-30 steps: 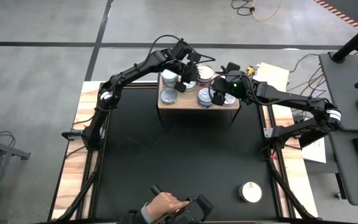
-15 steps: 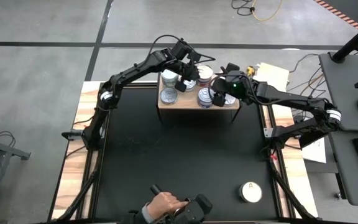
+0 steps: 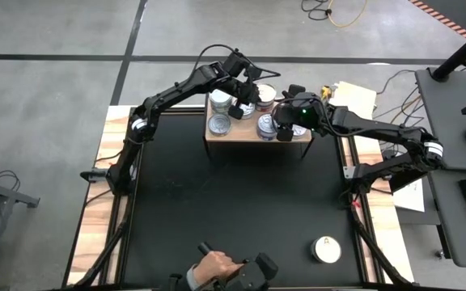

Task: Stack canned seafood by type on shelf
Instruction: Stack the blue pink tuna can on top of the blue pink tuna can on the shelf

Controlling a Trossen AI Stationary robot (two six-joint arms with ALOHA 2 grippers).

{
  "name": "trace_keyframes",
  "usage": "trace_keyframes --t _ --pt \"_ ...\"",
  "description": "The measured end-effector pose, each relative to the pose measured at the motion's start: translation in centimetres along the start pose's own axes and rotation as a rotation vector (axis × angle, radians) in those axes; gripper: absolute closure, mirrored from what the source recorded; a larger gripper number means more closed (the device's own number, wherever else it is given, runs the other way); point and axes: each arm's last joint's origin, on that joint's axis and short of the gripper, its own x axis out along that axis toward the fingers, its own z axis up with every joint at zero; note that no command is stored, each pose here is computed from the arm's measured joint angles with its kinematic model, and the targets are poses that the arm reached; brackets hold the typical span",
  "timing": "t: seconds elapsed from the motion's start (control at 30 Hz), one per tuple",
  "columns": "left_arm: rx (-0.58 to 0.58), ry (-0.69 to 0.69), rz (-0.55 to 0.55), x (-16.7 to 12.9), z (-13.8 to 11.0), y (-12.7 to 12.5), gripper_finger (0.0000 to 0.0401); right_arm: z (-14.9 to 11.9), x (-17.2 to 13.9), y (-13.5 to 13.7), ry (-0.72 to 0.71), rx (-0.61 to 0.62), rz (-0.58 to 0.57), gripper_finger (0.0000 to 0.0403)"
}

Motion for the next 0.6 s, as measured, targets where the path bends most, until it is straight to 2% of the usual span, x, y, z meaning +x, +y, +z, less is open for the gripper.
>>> trace_keyframes --t 0.43,0.6 --pt "0.017 -0.006 -0.001 -0.2 0.2 0.1 0.0401 0.0 2.3 0.5 0.012 -0.055 -0.005 0.0154" --pt "-0.030 0.069 0.099 -1.4 0.8 1.1 0.0392 -0.1 1.8 0.2 0.006 -0.017 -0.017 0.0163"
